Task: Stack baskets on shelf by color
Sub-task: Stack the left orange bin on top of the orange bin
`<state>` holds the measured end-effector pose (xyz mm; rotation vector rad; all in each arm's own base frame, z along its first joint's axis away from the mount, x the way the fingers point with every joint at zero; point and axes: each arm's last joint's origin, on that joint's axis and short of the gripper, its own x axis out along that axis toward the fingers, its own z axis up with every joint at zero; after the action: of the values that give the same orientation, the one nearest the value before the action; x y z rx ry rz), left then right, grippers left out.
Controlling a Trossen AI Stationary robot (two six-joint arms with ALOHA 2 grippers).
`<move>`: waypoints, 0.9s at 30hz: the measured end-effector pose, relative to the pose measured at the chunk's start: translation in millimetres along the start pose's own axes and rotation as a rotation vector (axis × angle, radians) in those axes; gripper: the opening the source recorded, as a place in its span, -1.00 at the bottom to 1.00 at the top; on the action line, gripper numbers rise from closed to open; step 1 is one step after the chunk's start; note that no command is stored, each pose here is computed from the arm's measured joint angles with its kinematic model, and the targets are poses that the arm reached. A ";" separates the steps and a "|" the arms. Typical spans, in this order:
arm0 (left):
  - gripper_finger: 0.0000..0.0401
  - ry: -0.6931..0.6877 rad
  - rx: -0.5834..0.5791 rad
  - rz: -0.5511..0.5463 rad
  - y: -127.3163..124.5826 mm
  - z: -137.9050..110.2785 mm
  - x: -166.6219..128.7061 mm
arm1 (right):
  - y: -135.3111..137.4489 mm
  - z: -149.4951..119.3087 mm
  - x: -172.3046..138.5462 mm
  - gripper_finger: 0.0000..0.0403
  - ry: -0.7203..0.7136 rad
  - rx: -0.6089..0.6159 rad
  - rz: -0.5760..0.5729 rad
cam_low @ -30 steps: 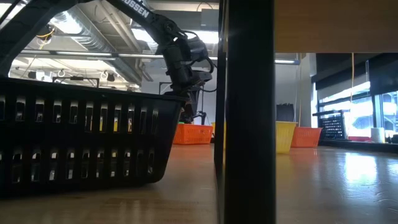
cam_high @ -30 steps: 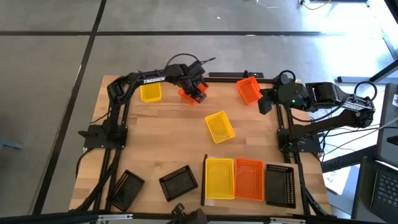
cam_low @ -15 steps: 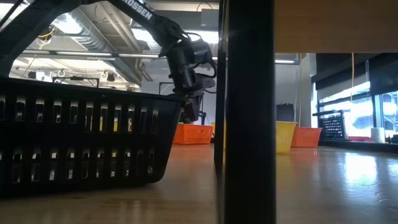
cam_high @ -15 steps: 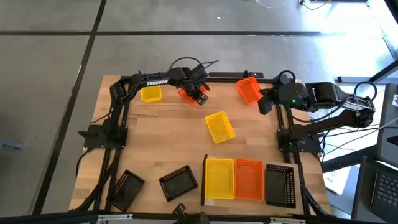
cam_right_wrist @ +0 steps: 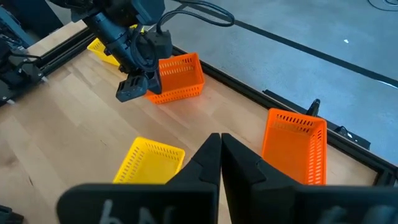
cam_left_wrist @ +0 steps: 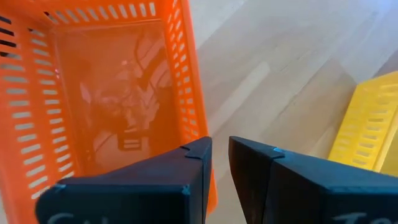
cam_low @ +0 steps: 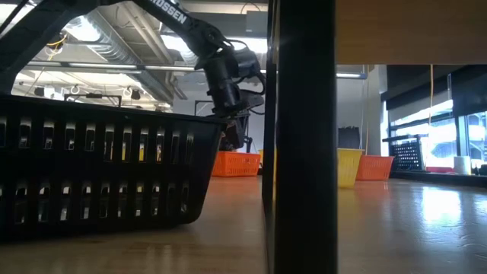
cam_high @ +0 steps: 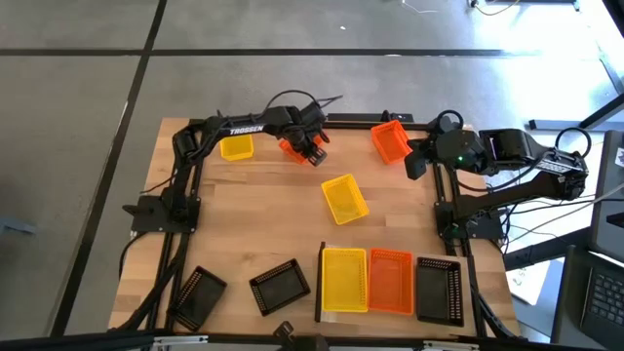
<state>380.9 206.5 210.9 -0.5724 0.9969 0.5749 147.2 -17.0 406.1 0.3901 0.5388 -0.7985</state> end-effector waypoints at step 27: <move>-0.76 0.057 0.023 0.072 -4.8 -10.3 22.1 | 0.0 -0.1 -0.2 -0.95 0.001 0.001 0.003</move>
<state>387.3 200.1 187.8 -0.5365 1.0796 0.6127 147.1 -16.9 406.2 0.3923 0.5391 -0.7960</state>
